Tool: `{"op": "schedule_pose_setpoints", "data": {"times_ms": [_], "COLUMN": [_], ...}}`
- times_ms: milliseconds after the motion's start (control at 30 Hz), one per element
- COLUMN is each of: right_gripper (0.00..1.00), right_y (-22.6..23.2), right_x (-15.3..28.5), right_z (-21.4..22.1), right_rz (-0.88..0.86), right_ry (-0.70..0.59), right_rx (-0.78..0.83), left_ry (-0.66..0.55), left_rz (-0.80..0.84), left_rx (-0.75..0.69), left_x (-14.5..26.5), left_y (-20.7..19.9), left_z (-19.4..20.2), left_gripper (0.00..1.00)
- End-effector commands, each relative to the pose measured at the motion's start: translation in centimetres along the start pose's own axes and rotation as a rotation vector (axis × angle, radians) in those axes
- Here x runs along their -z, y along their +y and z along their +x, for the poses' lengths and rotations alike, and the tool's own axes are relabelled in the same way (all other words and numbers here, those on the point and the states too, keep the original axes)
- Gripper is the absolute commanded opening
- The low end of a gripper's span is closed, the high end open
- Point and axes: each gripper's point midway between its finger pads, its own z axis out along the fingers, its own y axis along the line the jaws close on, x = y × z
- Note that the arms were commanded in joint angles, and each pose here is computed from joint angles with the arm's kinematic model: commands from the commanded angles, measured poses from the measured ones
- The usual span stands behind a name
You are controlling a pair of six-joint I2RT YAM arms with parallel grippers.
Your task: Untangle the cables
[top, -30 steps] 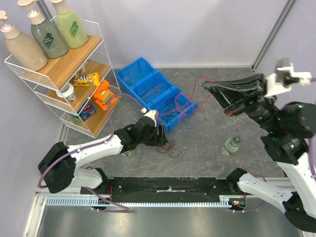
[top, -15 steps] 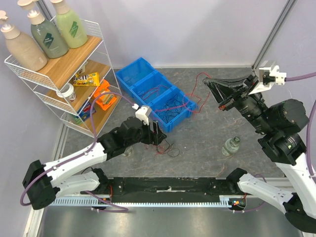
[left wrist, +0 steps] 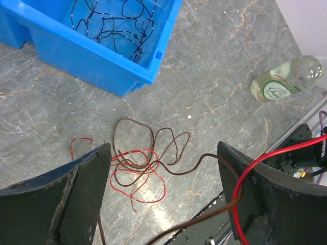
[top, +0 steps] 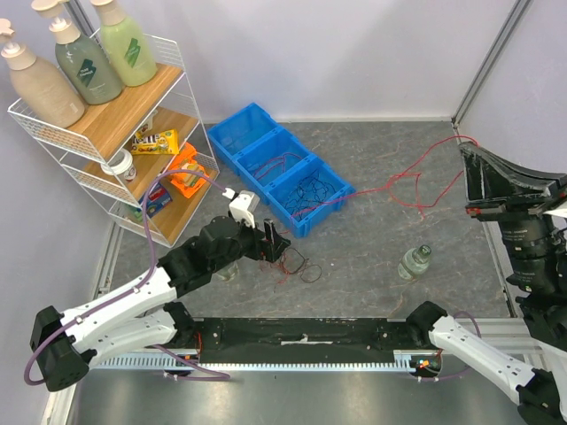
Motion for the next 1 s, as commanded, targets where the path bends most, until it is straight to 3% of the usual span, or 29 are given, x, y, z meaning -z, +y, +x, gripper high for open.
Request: {"op": "schedule_pose_setpoints", "data": {"times_ms": [0, 333, 500, 633, 967], "right_gripper": [0.00, 0.00, 0.00, 0.00, 0.00], "right_y": [-1.5, -7.3, -9.7, -8.1, -3.1], "right_x": [-0.3, 3.4, 5.2, 2.7, -1.2], "right_z": [-0.8, -5.3, -4.7, 0.6, 18.4], "right_rz": [0.081, 0.399, 0.534, 0.429, 0.168], "right_ry": [-0.015, -0.118, -0.102, 0.051, 0.451], "right_rx": [0.057, 0.114, 0.147, 0.163, 0.008], "left_ry": [-0.022, -0.026, -0.066, -0.125, -0.233], "left_rz": [-0.029, 0.011, 0.261, 0.336, 0.437], "left_rx": [-0.024, -0.014, -0.029, -0.034, -0.141], "left_x": [-0.2, 0.3, 1.7, 2.2, 5.9], "left_y": [0.8, 0.1, -4.8, -6.9, -11.6], "left_z": [-0.2, -0.3, -2.1, -4.6, -12.2], "left_gripper": [0.91, 0.92, 0.98, 0.99, 0.99]}}
